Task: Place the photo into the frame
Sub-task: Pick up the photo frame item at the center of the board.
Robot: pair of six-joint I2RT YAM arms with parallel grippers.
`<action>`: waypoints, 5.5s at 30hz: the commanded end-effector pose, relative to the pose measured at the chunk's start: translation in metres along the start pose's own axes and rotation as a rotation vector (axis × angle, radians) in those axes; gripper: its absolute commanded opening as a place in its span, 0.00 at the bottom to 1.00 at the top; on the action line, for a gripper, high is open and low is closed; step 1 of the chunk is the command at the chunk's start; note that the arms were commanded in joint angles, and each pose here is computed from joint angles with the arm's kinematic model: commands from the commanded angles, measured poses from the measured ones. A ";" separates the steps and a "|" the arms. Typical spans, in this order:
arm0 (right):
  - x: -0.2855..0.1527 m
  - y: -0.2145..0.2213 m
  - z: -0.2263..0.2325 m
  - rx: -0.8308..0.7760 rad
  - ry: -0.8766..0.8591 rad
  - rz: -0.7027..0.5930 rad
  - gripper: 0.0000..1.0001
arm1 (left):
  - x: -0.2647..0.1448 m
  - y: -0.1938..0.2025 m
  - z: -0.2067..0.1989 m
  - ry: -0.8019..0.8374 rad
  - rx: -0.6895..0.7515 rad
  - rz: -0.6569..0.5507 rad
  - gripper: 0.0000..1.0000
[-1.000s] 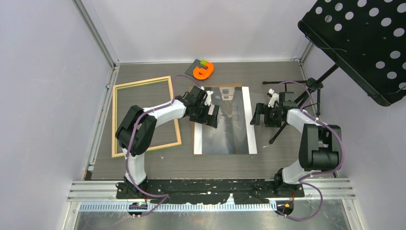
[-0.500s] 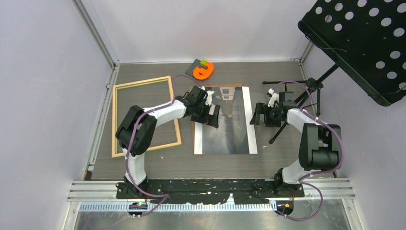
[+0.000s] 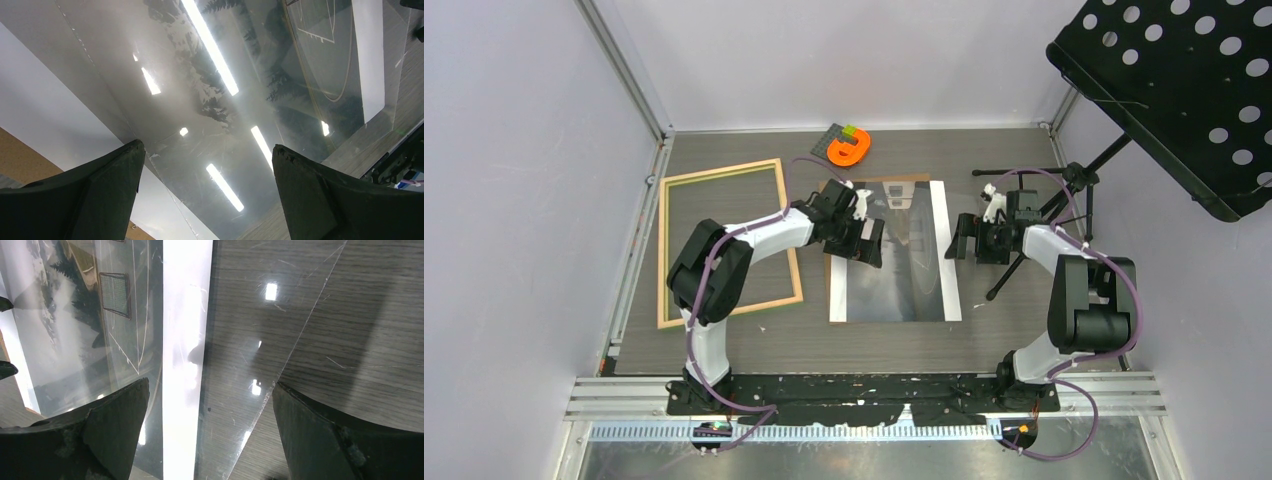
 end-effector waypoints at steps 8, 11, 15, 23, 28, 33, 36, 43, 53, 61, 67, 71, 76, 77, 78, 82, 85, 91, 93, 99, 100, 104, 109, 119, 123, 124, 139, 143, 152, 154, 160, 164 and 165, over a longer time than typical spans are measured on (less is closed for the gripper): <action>-0.001 -0.001 0.017 0.008 -0.136 -0.003 0.94 | 0.014 0.010 -0.010 0.104 -0.029 0.040 0.99; -0.012 -0.010 0.030 -0.013 -0.206 -0.062 0.91 | 0.014 0.011 -0.009 0.104 -0.031 0.042 0.99; -0.032 -0.021 0.045 -0.048 -0.297 -0.153 0.87 | 0.014 0.011 -0.008 0.105 -0.027 0.038 0.99; -0.065 -0.030 0.068 -0.119 -0.433 -0.280 0.82 | 0.015 0.012 -0.008 0.119 -0.026 0.043 0.99; -0.067 -0.029 0.071 -0.130 -0.446 -0.290 0.77 | 0.014 0.012 -0.009 0.125 -0.020 0.039 0.99; -0.059 -0.024 0.066 -0.121 -0.447 -0.260 0.74 | 0.013 0.011 -0.010 0.132 -0.012 0.035 0.99; -0.055 -0.022 0.064 -0.115 -0.453 -0.248 0.72 | 0.012 0.011 -0.011 0.141 -0.010 0.035 0.99; -0.048 -0.023 0.058 -0.085 -0.414 -0.227 0.62 | 0.013 0.012 -0.011 0.141 -0.009 0.036 0.99; -0.058 -0.035 0.058 -0.103 -0.373 -0.231 0.23 | -0.001 0.001 -0.011 0.135 -0.004 -0.011 0.99; -0.091 -0.066 0.076 -0.161 -0.425 -0.331 0.06 | -0.060 -0.037 -0.012 0.166 0.017 -0.169 0.99; -0.119 -0.087 0.097 -0.168 -0.502 -0.446 0.06 | -0.124 -0.061 0.012 0.124 0.041 -0.331 0.99; -0.129 -0.094 0.109 -0.163 -0.556 -0.495 0.06 | -0.156 -0.063 0.029 0.081 0.038 -0.391 0.99; -0.139 -0.103 0.126 -0.175 -0.625 -0.564 0.06 | -0.193 -0.058 0.057 0.037 -0.045 -0.471 0.99; -0.139 -0.104 0.132 -0.168 -0.642 -0.559 0.06 | -0.199 -0.057 0.064 0.026 -0.063 -0.487 0.99; -0.140 -0.107 0.134 -0.169 -0.643 -0.568 0.06 | -0.206 -0.055 0.070 0.013 -0.077 -0.504 0.99; -0.137 -0.111 0.142 -0.135 -0.653 -0.568 0.06 | -0.222 -0.047 0.085 -0.024 -0.100 -0.540 0.99; -0.130 -0.111 0.139 -0.112 -0.635 -0.560 0.06 | -0.222 -0.040 0.086 -0.025 -0.094 -0.544 0.99; -0.087 -0.092 0.114 -0.077 -0.544 -0.446 0.06 | -0.213 -0.035 0.085 0.022 -0.123 -0.519 0.99; -0.070 -0.082 0.106 -0.063 -0.533 -0.396 0.06 | -0.209 -0.034 0.086 0.031 -0.134 -0.512 0.99; -0.021 -0.053 0.079 -0.022 -0.502 -0.264 0.06 | -0.185 -0.039 0.082 0.068 -0.144 -0.480 0.99; -0.017 -0.051 0.075 -0.015 -0.496 -0.256 0.06 | -0.177 -0.041 0.079 0.069 -0.141 -0.461 0.99; 0.000 -0.042 0.062 0.013 -0.469 -0.205 0.08 | -0.132 -0.043 0.065 0.095 -0.141 -0.350 0.99; 0.012 -0.031 0.049 0.044 -0.436 -0.151 0.26 | -0.077 -0.045 0.047 0.143 -0.131 -0.252 0.99; 0.023 -0.021 0.029 0.082 -0.409 -0.101 0.44 | -0.009 -0.021 0.033 0.156 -0.218 -0.115 0.99; 0.021 -0.021 0.028 0.084 -0.411 -0.103 0.47 | -0.005 -0.018 0.034 0.128 -0.218 -0.101 0.99; 0.021 -0.022 0.028 0.084 -0.412 -0.104 0.49 | -0.003 -0.018 0.035 0.121 -0.217 -0.096 0.99; 0.012 -0.032 0.026 0.072 -0.406 -0.123 0.67 | 0.001 -0.010 0.042 0.065 -0.204 -0.082 0.99; 0.007 -0.038 0.021 0.066 -0.392 -0.132 0.66 | 0.001 -0.009 0.043 0.061 -0.201 -0.079 0.99; 0.003 -0.039 0.014 0.052 -0.394 -0.113 0.65 | 0.002 -0.010 0.044 0.059 -0.200 -0.078 0.99; 0.004 -0.037 0.015 0.058 -0.406 -0.106 0.65 | 0.002 -0.010 0.044 0.058 -0.200 -0.077 0.99; 0.008 -0.033 0.018 0.079 -0.456 -0.100 0.59 | 0.001 -0.012 0.043 0.058 -0.197 -0.082 0.99; 0.008 -0.033 0.026 0.081 -0.518 -0.100 0.56 | 0.002 -0.012 0.042 0.062 -0.195 -0.078 0.99; 0.006 -0.034 0.028 0.079 -0.534 -0.101 0.56 | 0.002 -0.012 0.042 0.064 -0.194 -0.078 0.99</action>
Point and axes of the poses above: each gripper's point midway between its finger pads, its own x axis out along the fingers, its own z axis along the line the jaws close on, y = z × x, the point moved 6 cm from there along -x, back along the fingers, and after that the axes turned 8 degrees about -x, right-handed, at the moved point
